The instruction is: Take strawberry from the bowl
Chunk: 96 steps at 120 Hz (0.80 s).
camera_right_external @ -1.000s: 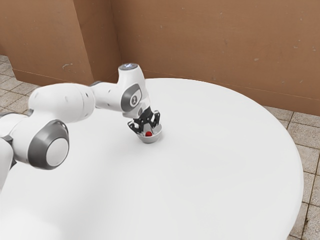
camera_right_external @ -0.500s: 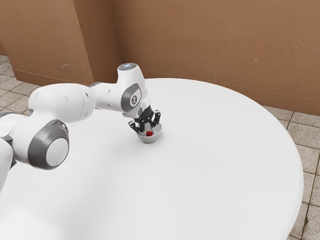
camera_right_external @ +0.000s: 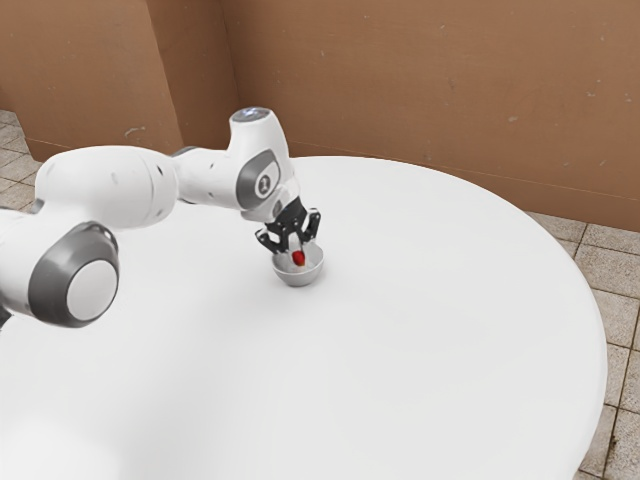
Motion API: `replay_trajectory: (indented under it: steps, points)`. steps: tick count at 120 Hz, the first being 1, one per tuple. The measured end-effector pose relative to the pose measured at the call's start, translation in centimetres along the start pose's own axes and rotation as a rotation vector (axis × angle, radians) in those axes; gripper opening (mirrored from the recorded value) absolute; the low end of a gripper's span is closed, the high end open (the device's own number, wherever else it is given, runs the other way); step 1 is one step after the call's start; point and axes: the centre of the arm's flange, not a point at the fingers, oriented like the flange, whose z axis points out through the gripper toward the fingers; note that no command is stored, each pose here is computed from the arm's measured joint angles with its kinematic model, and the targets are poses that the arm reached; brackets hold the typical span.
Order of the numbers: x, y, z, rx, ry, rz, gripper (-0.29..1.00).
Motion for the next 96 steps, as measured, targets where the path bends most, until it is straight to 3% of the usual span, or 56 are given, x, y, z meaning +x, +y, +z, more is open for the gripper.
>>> replay_trajectory:
  steps: [27,76,96]
  points:
    - [7.2,-2.1,-2.7,-0.007,0.025,0.061,0.02]
    - [9.0,-3.0,1.5,-0.022,0.034,0.046,0.02]
    - [9.0,-3.2,0.6,-0.015,0.025,0.027,0.35]
